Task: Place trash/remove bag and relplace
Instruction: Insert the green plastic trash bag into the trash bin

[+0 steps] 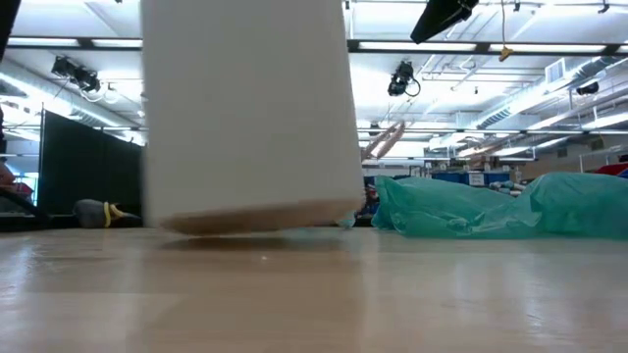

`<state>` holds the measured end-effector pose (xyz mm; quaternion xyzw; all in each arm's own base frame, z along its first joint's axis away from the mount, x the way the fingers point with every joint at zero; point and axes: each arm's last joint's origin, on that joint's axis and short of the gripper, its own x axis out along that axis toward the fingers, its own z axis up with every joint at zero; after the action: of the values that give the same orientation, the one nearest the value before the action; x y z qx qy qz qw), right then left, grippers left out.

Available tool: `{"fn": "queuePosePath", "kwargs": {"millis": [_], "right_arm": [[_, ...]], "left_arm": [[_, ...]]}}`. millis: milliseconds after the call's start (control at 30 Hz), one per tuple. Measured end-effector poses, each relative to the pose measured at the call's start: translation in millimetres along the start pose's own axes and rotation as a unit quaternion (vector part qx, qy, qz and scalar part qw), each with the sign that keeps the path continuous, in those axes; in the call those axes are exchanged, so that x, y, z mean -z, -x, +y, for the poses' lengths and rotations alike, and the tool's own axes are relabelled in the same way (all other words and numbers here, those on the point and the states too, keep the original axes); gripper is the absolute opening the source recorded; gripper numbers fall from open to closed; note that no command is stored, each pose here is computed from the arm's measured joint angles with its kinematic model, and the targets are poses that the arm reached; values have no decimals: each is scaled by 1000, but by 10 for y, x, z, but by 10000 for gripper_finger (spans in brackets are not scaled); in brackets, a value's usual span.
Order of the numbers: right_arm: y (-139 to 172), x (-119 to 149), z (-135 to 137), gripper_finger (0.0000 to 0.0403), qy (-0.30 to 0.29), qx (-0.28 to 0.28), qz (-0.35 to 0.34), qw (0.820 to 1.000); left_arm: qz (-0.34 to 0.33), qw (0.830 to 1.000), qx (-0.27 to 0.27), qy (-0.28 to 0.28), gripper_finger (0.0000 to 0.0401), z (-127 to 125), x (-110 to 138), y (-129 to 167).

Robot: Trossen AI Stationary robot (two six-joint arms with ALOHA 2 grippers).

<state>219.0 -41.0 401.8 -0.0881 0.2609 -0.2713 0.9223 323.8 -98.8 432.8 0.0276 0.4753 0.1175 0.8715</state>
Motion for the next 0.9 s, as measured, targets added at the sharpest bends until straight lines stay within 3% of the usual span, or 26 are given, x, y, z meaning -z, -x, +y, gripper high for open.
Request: {"fn": "queuePosePath", "kwargs": {"millis": [600,900], "right_arm": [[-38,12,-82,132,-9,5,5,1000],[-38,12,-82,132,-5,5,5,1000]], "left_arm": [[55,997,46,-26,18,-170,-18,-262],[55,997,49,-38,72,-171,-17,-262]]}}
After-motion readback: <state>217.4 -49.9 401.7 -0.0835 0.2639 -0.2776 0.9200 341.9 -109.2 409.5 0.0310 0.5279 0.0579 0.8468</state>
